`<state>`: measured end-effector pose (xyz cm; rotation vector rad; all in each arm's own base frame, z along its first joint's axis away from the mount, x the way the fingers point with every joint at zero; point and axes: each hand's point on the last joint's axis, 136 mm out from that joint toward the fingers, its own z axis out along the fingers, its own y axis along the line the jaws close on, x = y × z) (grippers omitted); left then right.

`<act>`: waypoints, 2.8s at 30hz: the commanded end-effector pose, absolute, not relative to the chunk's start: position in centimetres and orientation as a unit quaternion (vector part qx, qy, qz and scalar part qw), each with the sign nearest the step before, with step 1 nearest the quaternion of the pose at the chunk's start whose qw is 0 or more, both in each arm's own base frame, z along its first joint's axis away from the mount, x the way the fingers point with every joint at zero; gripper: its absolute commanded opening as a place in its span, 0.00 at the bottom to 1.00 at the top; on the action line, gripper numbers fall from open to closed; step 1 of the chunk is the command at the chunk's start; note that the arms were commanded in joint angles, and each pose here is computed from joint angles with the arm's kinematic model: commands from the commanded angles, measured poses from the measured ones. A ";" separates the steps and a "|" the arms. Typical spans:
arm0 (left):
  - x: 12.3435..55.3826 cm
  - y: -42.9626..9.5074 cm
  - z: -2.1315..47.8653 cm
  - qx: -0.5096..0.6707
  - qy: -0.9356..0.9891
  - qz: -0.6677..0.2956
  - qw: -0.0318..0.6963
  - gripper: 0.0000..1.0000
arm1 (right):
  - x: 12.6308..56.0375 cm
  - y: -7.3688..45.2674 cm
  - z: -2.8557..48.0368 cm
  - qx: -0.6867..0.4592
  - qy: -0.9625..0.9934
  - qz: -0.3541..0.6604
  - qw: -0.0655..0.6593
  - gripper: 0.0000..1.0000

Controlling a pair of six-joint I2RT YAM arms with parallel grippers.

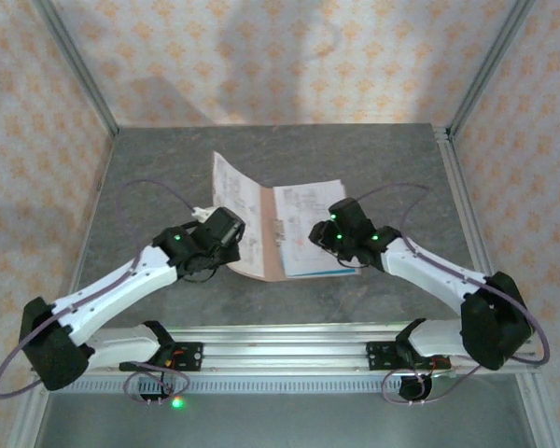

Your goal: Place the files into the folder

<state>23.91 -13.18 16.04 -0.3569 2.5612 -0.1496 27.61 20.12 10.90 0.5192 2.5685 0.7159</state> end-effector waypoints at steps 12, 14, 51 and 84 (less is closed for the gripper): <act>24.3 -8.8 21.4 -0.003 0.952 0.136 0.273 0.00 | 25.0 16.1 7.7 0.240 0.927 0.219 0.188 0.47; 25.2 -9.6 21.1 0.012 0.954 0.156 0.257 0.00 | 25.0 16.1 7.8 0.239 0.928 0.217 0.187 0.46; 28.2 -13.4 24.6 -0.044 0.894 0.091 0.436 1.00 | 24.7 6.9 18.3 0.225 0.870 0.129 0.419 0.99; 36.8 3.4 12.9 -0.122 0.806 0.184 0.550 1.00 | 35.9 -3.1 10.6 0.147 0.761 -0.089 0.626 0.99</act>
